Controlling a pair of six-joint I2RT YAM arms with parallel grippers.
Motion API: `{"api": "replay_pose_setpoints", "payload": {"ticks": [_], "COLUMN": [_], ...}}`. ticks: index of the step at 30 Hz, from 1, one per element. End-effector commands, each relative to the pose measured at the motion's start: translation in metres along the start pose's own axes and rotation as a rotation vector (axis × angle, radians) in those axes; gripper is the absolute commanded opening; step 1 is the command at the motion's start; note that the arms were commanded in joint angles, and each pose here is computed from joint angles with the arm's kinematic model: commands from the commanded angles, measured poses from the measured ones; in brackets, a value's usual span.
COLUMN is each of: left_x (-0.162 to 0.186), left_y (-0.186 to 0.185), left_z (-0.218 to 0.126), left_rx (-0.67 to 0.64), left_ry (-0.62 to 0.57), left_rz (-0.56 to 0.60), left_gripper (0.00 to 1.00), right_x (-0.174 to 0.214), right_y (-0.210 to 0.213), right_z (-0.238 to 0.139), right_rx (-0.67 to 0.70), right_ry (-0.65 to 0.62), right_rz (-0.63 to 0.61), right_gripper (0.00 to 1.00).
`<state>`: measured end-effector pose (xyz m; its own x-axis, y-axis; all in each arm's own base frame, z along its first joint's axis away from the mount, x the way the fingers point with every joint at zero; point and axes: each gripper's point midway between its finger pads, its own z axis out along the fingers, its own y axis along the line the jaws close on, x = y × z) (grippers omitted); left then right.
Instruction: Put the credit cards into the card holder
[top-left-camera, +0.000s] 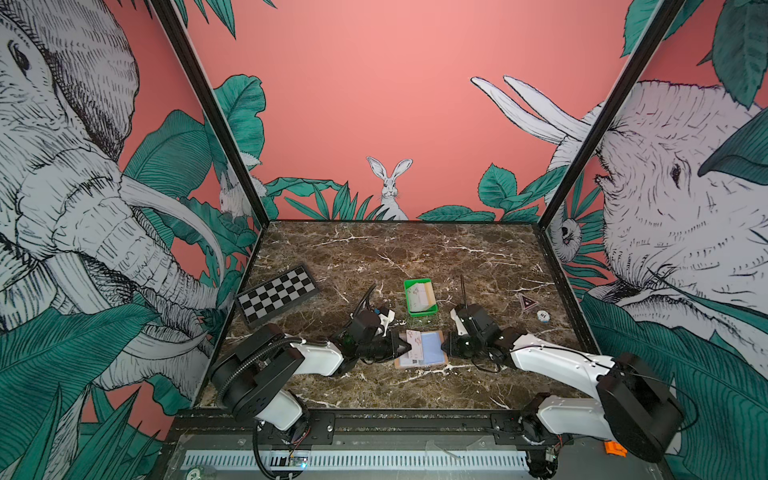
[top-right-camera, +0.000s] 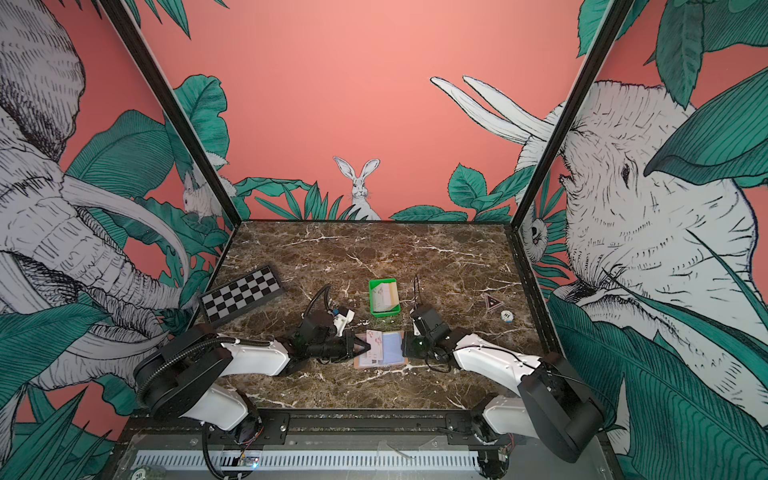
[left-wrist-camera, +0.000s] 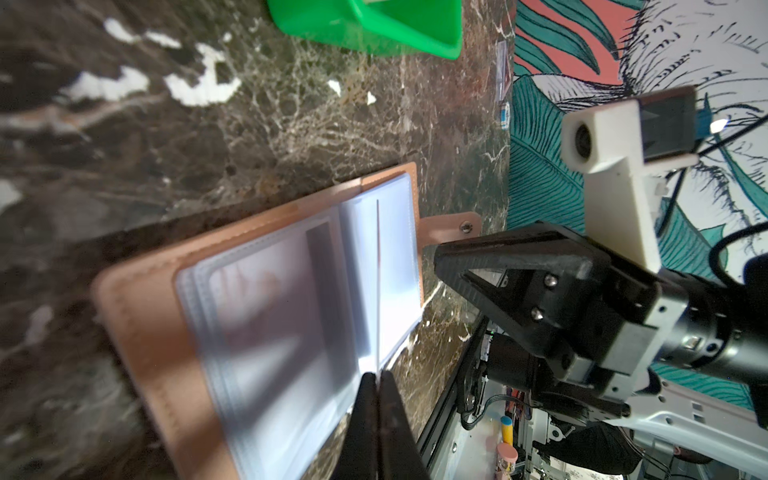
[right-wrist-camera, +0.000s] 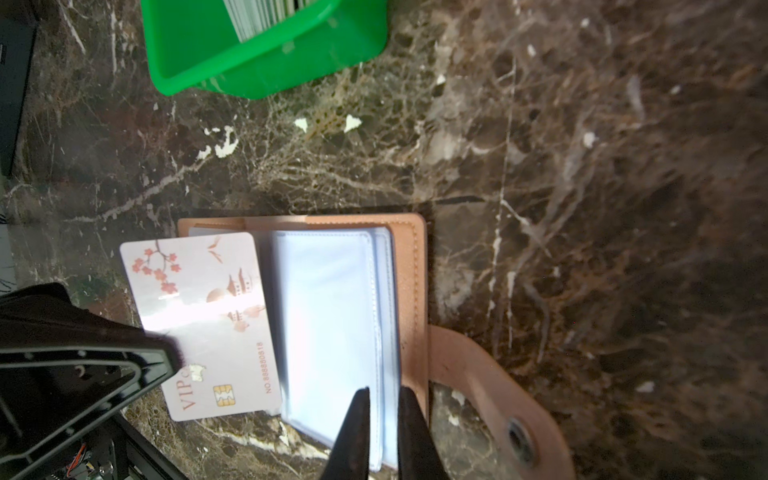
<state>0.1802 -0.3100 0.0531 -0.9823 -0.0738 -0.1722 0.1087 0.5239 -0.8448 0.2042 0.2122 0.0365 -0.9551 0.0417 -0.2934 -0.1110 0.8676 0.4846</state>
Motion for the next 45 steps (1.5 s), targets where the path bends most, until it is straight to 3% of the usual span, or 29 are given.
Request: {"api": "replay_pose_setpoints", "payload": {"ticks": [1, 16, 45], "left_x": [-0.003, 0.001, 0.006], "left_y": [0.003, 0.008, 0.016], "left_z": [-0.003, 0.003, 0.012], "left_rx": [0.006, 0.033, 0.058], "left_ry": [-0.032, -0.027, -0.002], "left_rz": [-0.027, -0.066, -0.131], "left_gripper": [0.0, 0.0, 0.0], "right_x": [0.006, 0.017, 0.015], "right_y": [-0.002, -0.016, -0.016], "right_z": [0.005, 0.01, 0.01], "right_rx": [-0.003, 0.071, 0.088], "right_ry": [0.02, 0.057, 0.064], "right_rz": [0.002, -0.007, -0.025], "right_gripper": [0.16, 0.17, 0.17]}}
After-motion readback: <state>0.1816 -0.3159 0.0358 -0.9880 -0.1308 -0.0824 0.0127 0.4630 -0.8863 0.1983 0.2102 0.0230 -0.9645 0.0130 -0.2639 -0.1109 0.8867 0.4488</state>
